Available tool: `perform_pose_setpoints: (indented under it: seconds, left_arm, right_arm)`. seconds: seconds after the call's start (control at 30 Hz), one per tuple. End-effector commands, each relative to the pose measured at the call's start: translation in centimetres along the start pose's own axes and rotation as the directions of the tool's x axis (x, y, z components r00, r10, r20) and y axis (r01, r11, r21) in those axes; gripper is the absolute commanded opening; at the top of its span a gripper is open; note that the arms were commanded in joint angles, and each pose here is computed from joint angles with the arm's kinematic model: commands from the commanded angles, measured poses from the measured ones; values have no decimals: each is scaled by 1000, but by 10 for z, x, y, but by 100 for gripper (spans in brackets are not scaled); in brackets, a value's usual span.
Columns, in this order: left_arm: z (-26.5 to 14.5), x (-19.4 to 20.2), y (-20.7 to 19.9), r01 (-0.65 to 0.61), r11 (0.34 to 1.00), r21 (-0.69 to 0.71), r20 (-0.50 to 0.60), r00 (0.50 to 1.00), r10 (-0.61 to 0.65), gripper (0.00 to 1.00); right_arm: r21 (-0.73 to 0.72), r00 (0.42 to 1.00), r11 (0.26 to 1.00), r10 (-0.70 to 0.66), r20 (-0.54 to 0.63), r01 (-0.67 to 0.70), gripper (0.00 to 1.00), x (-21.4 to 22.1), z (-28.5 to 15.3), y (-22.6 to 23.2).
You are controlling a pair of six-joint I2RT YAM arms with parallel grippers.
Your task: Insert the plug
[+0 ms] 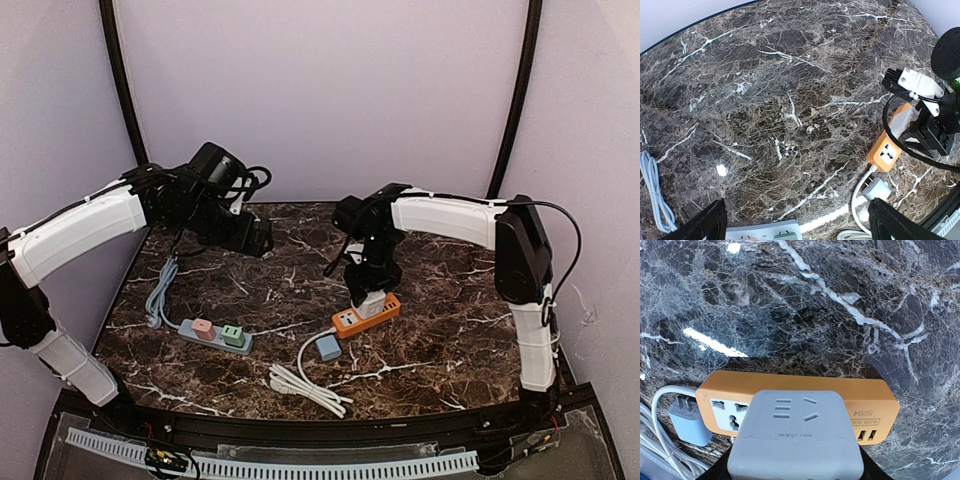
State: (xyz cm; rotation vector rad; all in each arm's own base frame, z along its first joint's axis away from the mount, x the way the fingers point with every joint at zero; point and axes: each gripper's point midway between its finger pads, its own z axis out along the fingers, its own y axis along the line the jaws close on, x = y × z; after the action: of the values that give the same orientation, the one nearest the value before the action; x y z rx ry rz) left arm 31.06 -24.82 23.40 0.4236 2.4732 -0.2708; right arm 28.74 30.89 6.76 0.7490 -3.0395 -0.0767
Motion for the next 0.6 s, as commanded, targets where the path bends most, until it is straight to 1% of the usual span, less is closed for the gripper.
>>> perform_pose_setpoints:
  seconds: [0.0, 0.17, 0.3, 0.5, 0.57]
  left_arm:
    - [-5, -5, 3, -11, 1000, -17, 6, 1000, 11, 99]
    - [-8, -10, 5, -18, 999, -33, 20, 1000, 18, 99]
    - [-10, -14, 7, -18, 999, -45, 33, 999, 19, 99]
    - [-13, -19, 7, -12, 999, -47, 57, 998, 15, 99]
    - [-15, -21, 8, -10, 999, -48, 64, 998, 13, 99]
  right_arm:
    - [72, 976, 997, 4, -217, 12, 7, 39, 68, -14]
    - [60, 981, 998, 11, -193, 0, 13, 36, 59, -11]
    - [58, 985, 998, 10, -173, 0, 21, 32, 51, -11]
    - [51, 990, 999, 6, -137, 1, 31, 27, 35, -10]
    - [46, 993, 999, 7, -121, -1, 37, 25, 27, -9]
